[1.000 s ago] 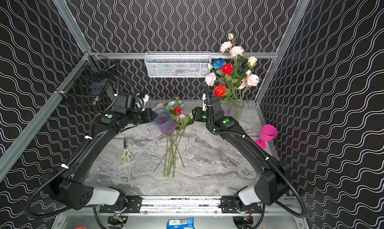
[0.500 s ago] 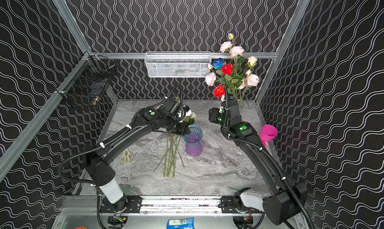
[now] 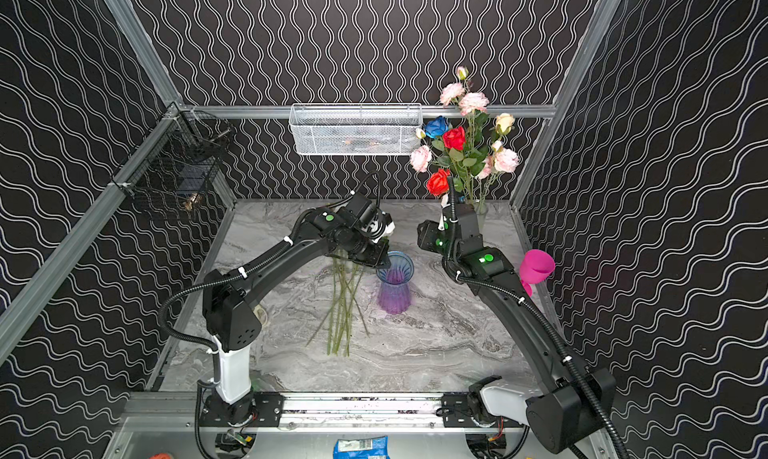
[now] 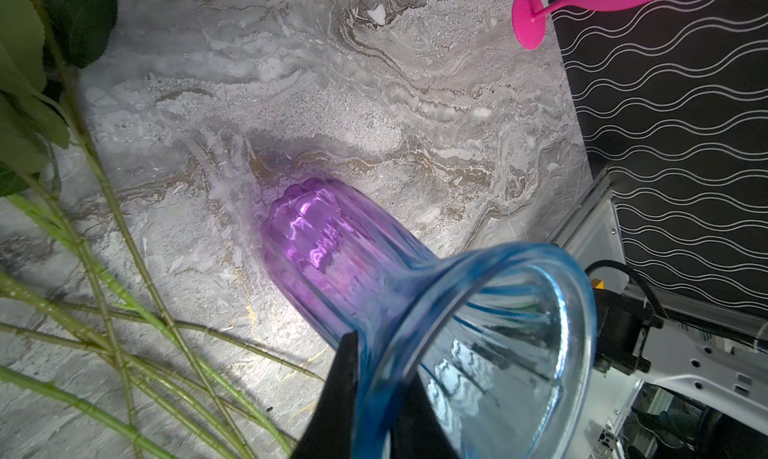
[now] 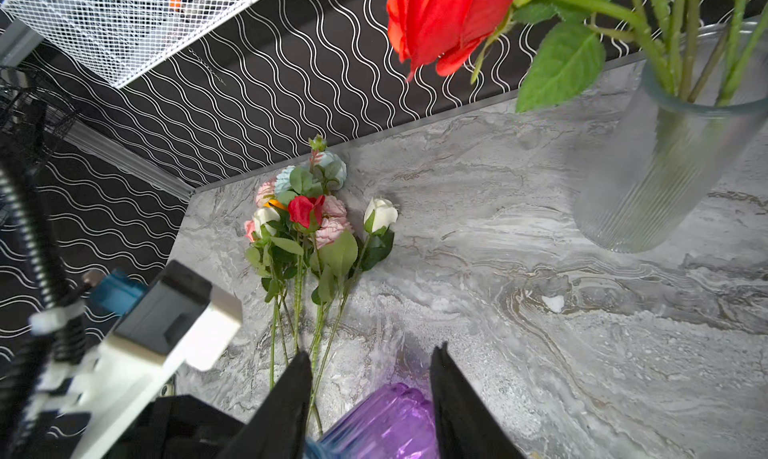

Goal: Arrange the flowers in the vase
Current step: 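Slide the purple vase with the left gripper toward the table centre, then release the purple vase and grasp a rose stem in the pile with the left gripper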

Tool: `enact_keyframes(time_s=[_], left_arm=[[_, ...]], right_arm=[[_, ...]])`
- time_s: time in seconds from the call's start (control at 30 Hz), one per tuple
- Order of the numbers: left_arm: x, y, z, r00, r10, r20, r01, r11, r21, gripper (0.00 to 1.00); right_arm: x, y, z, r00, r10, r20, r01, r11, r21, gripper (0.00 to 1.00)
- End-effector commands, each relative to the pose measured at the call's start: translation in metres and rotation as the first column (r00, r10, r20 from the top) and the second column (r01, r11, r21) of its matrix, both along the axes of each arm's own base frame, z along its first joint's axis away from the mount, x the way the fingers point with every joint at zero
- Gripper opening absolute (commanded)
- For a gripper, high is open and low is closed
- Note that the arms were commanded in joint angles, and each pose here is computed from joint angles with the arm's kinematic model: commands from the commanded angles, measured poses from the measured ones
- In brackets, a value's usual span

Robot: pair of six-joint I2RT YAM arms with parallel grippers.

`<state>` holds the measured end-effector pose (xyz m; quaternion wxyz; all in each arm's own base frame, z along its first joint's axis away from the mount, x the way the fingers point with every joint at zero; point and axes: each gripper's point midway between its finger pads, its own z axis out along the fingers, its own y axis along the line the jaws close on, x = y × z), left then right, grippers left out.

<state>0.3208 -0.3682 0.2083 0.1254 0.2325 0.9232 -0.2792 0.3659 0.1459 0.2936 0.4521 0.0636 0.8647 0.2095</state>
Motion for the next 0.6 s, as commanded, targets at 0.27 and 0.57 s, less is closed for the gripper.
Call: enact_keyframes(time_s=[0.27, 0.57], left_arm=[[0.020, 0.002, 0.013, 1.000, -0.019, 0.014, 0.020, 0.997, -0.081, 0.25], [0.031, 0.012, 0.030, 0.999, -0.011, 0.031, 0.015, 0.992, -0.125, 0.38]], right_arm=[[-0.003, 0.004, -0.004, 1.000, 0.021, -0.009, -0.021, 1.000, 0.012, 0.49], [-0.005, 0.004, 0.006, 1.000, 0.029, 0.008, -0.029, 0.999, 0.016, 0.49]])
